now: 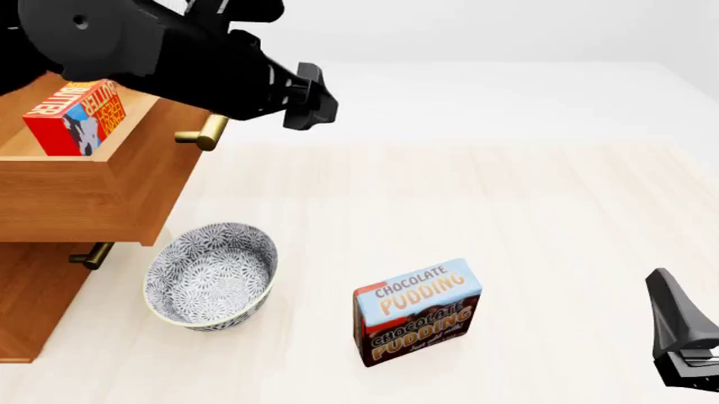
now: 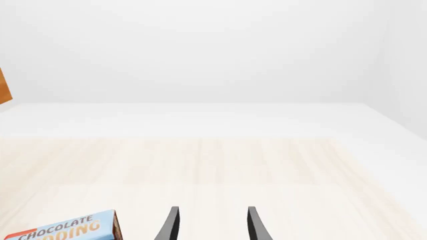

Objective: Put the butter at the back in the top drawer of the cabinet and close it.

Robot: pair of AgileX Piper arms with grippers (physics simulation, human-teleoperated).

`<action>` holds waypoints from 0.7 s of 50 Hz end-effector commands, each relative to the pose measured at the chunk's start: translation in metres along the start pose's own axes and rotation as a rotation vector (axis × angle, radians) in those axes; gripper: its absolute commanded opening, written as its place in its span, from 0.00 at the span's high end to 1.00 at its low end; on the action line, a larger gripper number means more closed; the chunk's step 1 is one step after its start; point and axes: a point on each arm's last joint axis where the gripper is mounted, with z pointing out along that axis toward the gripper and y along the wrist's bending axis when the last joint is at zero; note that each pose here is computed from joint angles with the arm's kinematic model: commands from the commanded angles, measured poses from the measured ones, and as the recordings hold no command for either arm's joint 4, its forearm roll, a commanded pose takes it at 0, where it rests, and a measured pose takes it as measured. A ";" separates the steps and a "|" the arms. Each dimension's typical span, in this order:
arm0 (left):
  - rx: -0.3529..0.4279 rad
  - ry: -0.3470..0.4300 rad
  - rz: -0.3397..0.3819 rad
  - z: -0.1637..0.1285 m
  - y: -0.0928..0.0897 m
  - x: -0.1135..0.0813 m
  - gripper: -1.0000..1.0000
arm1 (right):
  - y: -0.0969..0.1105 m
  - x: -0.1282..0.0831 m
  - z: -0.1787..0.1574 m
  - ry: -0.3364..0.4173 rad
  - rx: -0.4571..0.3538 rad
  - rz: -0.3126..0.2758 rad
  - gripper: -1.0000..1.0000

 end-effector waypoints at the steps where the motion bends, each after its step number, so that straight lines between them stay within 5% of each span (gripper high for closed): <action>1: 0.025 0.016 0.001 0.014 -0.010 0.005 0.00 | 0.000 0.000 0.000 0.000 0.000 0.000 0.00; 19: 0.027 0.043 -0.014 0.033 -0.012 0.014 0.00 | 0.000 0.000 0.000 0.000 0.000 0.000 0.00; 35: -0.017 0.056 -0.043 0.041 0.006 0.021 0.00 | 0.000 0.000 0.000 0.000 0.000 0.000 0.00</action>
